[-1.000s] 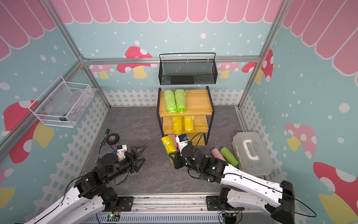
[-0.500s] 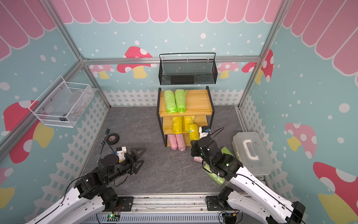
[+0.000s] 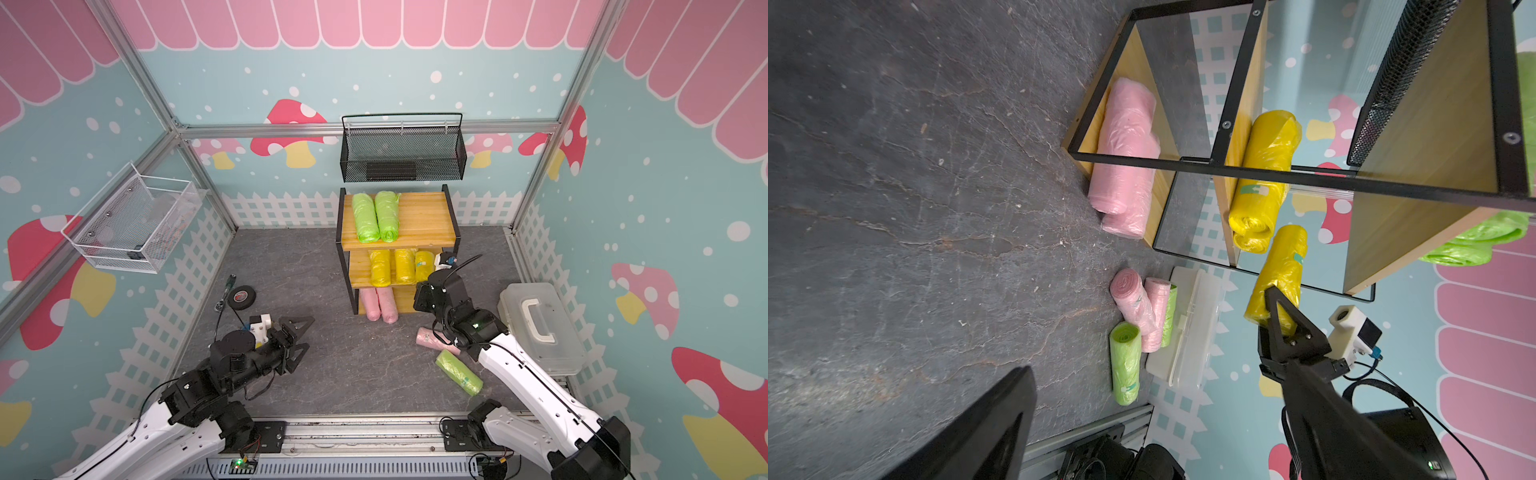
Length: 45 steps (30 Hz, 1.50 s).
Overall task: Sort the rolls of trash bags by color and place them on the shelf
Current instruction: Place the roll of trash bags on the shelf.
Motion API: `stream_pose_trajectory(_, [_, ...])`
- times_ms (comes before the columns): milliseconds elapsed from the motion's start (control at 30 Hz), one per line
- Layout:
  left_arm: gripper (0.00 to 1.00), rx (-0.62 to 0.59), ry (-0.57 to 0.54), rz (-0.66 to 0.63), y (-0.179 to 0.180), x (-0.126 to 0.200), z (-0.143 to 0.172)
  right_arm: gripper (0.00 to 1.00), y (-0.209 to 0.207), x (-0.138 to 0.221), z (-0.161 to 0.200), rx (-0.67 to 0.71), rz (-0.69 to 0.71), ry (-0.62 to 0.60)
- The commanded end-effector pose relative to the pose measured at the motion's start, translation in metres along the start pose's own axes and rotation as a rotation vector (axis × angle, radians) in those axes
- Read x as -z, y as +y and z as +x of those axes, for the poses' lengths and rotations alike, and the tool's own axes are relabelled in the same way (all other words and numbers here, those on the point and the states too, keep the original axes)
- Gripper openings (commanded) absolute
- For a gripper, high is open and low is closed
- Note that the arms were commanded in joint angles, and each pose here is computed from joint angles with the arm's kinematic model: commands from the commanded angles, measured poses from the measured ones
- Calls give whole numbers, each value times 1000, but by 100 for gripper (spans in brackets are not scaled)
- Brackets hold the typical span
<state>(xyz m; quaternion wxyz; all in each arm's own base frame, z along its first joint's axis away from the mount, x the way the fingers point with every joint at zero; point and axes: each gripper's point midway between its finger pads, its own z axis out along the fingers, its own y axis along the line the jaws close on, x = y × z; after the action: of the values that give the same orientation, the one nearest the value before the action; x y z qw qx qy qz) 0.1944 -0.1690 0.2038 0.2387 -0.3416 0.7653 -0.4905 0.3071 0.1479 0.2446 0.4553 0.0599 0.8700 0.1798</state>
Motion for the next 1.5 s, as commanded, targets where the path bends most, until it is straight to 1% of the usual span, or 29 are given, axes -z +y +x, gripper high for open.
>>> stream_pose_trajectory(0, [95, -30, 7, -37, 14, -3, 2, 0, 15, 2, -33, -8, -68, -94])
stream_pose_trajectory(233, [95, -32, 5, -50, 17, -5, 2, 0, 9, -17, -39, -14, -74, -83])
stream_pose_trajectory(400, [95, -33, 2, -57, 18, -6, 1, 1, 3, -33, -34, -18, -55, -60])
stream_pose_trajectory(467, [95, -34, 2, -61, 19, -6, 1, 6, -1, -38, -32, -24, -48, -47])
stream_pose_trajectory(600, [95, -35, 4, -67, 20, -7, 2, 27, -5, -43, -29, -38, -42, -35])
stream_pose_trajectory(767, [95, -35, 3, -78, 21, -9, 1, 44, -7, -40, -32, -39, -43, -43])
stream_pose_trajectory(933, [95, -39, 6, -85, 22, -11, 2, 54, -9, -33, -36, -32, -41, -54])
stream_pose_trajectory(1167, [95, -37, 9, -89, 25, -11, 2, 70, -10, -23, -34, -6, -42, -38])
stream_pose_trajectory(1300, [95, -37, 10, -89, 25, -11, 3, 73, -10, -16, -30, 5, -50, -18])
stream_pose_trajectory(1467, [95, -36, 12, -91, 26, -11, 3, 74, -5, -8, -16, -6, -101, 32])
